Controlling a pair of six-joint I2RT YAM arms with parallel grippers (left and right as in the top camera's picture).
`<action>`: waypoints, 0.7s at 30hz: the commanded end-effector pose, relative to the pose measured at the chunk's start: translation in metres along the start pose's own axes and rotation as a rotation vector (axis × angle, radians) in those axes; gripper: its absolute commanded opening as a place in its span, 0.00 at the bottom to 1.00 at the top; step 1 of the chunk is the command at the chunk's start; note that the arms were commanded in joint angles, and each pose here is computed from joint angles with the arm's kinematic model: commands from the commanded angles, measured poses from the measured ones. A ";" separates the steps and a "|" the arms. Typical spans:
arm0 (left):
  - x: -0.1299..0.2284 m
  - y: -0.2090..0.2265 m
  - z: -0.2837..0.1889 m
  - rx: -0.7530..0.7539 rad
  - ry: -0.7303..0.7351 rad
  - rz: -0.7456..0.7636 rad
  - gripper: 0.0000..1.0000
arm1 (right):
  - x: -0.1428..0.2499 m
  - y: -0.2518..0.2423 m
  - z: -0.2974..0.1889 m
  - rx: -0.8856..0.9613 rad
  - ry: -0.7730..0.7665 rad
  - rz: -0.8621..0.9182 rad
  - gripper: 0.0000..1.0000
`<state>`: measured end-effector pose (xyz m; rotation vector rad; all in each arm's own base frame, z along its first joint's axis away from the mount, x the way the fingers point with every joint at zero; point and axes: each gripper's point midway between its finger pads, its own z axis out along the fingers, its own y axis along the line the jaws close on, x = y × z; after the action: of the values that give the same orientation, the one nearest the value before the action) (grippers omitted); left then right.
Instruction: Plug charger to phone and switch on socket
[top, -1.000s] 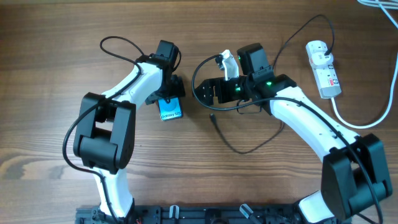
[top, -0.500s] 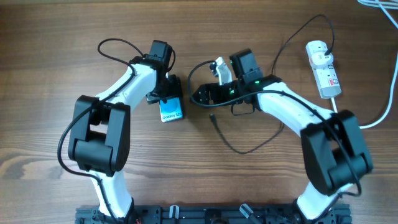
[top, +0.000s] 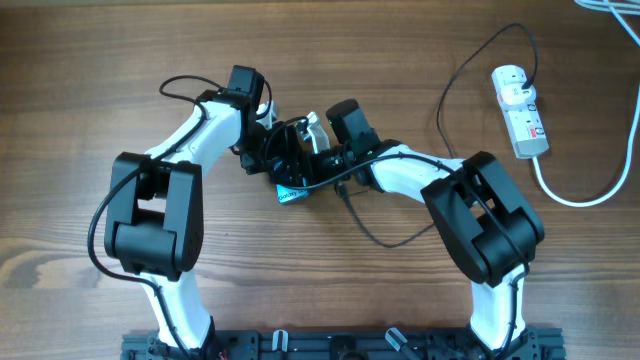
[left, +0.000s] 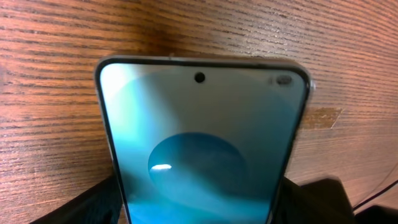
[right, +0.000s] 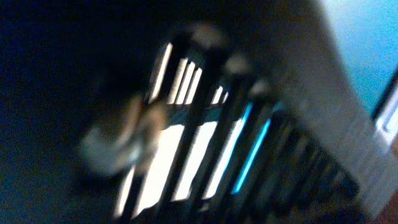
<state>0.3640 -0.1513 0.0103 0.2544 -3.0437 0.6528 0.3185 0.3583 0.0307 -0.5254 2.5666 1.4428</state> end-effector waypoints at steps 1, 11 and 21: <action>0.026 0.009 0.026 0.003 0.115 -0.005 0.75 | 0.020 -0.017 0.007 0.044 0.063 0.125 0.75; 0.026 0.009 0.026 0.003 0.115 -0.005 0.77 | 0.027 -0.029 0.005 0.109 0.071 0.217 0.73; 0.026 0.009 0.026 0.002 0.115 -0.005 0.94 | 0.023 -0.032 0.005 0.126 0.053 0.208 0.22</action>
<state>0.3601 -0.1592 0.0134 0.2242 -3.0090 0.7212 0.3107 0.3441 0.0083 -0.3016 2.7795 1.3549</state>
